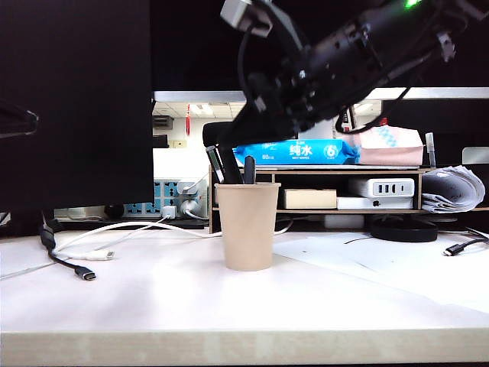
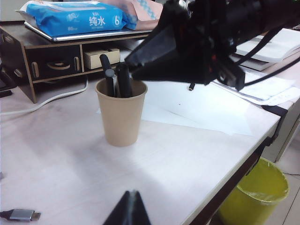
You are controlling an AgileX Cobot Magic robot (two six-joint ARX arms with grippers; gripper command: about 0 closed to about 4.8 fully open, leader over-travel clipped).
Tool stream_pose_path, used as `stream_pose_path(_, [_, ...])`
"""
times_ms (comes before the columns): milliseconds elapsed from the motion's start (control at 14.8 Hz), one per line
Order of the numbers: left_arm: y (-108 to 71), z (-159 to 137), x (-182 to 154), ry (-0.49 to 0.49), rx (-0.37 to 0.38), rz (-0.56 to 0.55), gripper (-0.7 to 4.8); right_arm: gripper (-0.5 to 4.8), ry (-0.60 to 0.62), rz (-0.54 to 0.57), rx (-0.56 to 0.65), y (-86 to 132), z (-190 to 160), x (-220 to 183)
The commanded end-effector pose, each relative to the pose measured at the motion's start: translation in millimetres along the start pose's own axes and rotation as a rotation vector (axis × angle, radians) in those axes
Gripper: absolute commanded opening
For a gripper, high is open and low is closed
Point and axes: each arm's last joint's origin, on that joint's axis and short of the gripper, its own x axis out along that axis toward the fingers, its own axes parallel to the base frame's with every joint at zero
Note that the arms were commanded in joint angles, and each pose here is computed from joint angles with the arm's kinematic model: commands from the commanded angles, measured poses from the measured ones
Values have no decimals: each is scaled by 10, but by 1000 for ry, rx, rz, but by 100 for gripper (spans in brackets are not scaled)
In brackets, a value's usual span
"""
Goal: Pick up the marker from the paper cup and put it on the table.
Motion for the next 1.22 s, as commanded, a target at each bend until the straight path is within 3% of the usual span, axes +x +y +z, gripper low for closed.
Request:
stream_pose_path(68, [-1, 6, 0, -6, 4, -1, -6, 166, -33, -15, -7, -16, 28, 21])
stream_pose_path(1219, [-1, 6, 0, -6, 4, -1, -6, 143, -30, -38, 19, -30, -14, 84])
